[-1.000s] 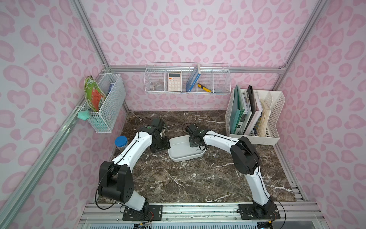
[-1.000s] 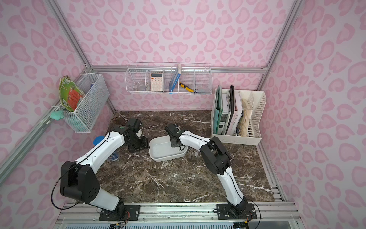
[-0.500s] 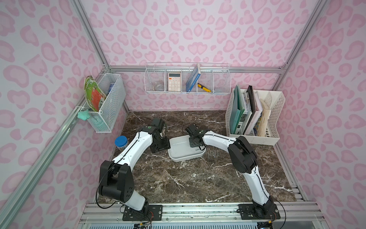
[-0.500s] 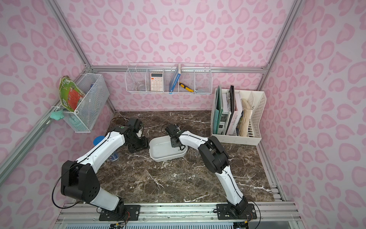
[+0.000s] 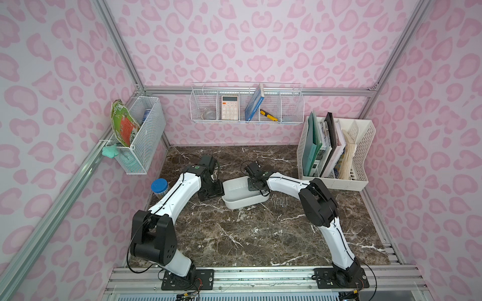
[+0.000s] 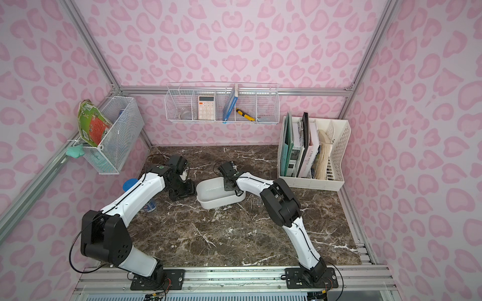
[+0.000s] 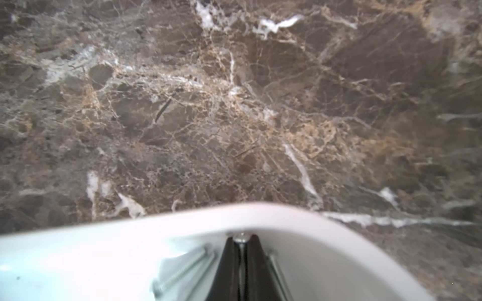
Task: Take out the screws from the storage box
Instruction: Pick up the screw from the storage box.
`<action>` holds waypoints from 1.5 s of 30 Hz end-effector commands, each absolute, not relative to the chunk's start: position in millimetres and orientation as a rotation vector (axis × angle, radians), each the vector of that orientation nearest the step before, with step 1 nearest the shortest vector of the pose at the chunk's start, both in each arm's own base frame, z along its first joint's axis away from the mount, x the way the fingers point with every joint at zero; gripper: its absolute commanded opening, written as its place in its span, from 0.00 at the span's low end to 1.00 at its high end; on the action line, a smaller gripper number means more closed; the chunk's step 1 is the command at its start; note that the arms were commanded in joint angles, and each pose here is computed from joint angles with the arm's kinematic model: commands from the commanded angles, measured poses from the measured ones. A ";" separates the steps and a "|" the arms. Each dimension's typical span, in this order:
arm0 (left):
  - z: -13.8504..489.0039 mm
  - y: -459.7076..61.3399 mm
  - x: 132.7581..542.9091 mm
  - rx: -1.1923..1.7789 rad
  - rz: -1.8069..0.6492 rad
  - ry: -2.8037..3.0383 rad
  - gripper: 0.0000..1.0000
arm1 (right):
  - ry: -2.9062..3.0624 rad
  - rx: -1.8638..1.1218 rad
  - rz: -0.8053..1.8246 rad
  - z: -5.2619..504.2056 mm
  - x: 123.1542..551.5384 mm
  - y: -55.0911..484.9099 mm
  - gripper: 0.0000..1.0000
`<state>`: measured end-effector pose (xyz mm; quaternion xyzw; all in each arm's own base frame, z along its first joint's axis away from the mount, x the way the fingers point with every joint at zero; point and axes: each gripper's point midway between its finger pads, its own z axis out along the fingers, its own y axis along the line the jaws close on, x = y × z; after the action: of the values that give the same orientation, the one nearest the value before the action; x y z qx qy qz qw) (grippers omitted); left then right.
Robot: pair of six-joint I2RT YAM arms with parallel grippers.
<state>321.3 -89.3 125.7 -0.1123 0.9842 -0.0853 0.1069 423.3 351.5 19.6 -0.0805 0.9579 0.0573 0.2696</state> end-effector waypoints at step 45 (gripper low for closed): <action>121.4 -84.3 320.2 -0.326 -0.202 2.913 0.67 | 2.561 0.071 0.291 54.9 339.4 247.0 0.07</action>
<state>322.1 -86.1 123.0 -0.1133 0.9850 -0.0741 0.1067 336.9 243.1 57.5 0.0183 0.9558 0.0987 0.2763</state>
